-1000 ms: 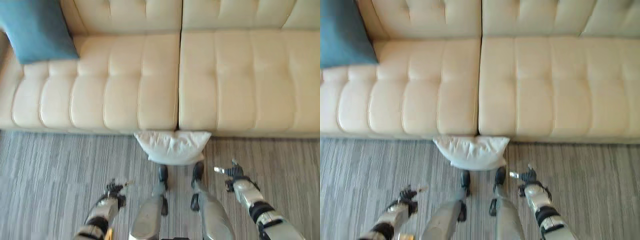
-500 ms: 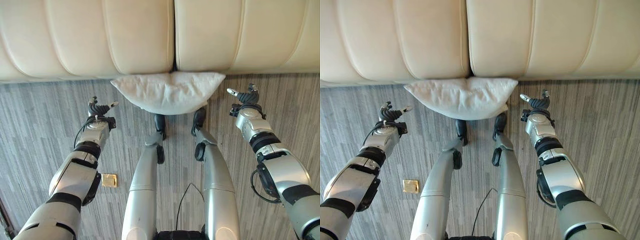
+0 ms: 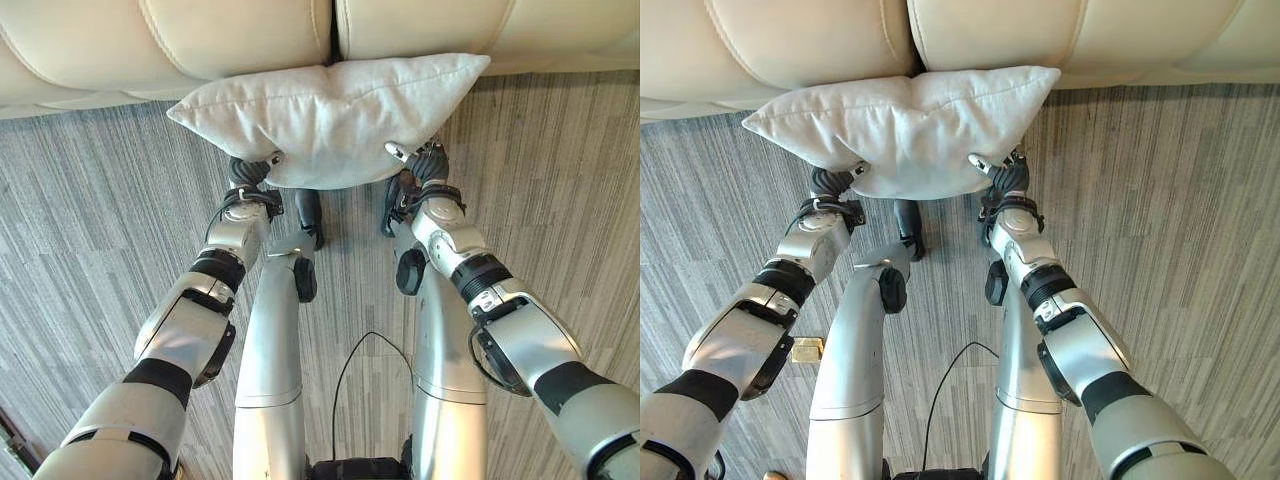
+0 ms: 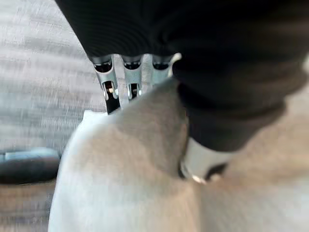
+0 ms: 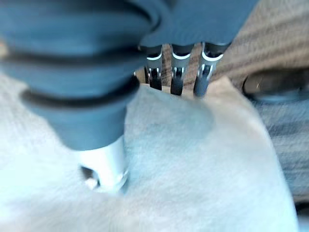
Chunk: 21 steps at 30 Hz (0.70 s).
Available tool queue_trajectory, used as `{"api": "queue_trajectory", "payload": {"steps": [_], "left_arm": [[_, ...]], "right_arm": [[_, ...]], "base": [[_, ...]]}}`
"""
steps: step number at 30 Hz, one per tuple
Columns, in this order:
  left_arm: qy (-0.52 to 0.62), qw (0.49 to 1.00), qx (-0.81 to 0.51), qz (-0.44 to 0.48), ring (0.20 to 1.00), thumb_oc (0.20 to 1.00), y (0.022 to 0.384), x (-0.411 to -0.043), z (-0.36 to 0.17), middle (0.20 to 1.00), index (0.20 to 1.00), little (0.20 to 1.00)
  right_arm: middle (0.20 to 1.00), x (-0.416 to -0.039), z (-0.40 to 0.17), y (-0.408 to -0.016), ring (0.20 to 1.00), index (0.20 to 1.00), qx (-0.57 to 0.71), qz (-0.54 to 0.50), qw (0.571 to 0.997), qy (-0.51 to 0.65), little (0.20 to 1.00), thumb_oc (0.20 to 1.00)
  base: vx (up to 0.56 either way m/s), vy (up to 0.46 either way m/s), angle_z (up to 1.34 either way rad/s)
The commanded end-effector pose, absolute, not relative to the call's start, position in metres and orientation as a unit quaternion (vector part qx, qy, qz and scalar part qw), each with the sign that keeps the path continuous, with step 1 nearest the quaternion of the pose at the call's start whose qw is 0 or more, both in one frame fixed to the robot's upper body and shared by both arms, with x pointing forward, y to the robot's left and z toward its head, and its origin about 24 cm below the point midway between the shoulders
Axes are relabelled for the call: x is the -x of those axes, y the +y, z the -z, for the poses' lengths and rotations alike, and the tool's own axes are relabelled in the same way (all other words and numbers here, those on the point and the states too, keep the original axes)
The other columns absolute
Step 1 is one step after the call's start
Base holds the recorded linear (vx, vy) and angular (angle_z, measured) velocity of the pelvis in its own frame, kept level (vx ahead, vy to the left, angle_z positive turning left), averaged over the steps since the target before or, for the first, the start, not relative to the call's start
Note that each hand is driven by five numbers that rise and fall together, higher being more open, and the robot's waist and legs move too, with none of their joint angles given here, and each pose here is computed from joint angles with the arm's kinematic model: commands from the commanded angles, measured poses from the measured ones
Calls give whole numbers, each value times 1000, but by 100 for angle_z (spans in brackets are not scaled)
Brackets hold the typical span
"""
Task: Pick up all the scattered cushions and arrange them neatly on the sofa.
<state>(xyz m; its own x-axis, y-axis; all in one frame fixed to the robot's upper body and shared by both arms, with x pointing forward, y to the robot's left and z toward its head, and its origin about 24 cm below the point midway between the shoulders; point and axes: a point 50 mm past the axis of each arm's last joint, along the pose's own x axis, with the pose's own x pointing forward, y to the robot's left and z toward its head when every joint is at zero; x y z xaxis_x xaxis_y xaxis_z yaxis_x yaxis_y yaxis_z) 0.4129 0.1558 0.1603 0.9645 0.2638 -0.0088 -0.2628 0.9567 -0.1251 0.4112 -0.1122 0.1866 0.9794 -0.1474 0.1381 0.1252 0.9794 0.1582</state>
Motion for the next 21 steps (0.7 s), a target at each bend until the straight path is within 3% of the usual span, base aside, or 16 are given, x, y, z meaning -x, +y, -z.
{"api": "queue_trajectory", "payload": {"steps": [1,9,15,21], "left_arm": [[-7,983,182,12,200,200,71,-398,-152,200,200,200],[-39,981,186,49,200,200,54,-384,-153,200,200,200],[-92,993,72,26,200,200,93,-361,-133,200,200,200],[-7,996,83,-13,200,200,133,-314,-62,200,200,200]], "right_arm": [[200,-401,-197,-85,200,200,-113,19,985,-132,200,200],[200,-394,-175,-98,200,200,-154,34,980,-118,200,200],[200,-367,-122,-122,200,200,-112,34,990,-84,200,200],[200,-322,-54,-141,200,200,-23,12,1000,0,200,200]], "base": [[0,0,0],[-46,-16,1],[2,-19,-8],[118,-53,-12]]}}
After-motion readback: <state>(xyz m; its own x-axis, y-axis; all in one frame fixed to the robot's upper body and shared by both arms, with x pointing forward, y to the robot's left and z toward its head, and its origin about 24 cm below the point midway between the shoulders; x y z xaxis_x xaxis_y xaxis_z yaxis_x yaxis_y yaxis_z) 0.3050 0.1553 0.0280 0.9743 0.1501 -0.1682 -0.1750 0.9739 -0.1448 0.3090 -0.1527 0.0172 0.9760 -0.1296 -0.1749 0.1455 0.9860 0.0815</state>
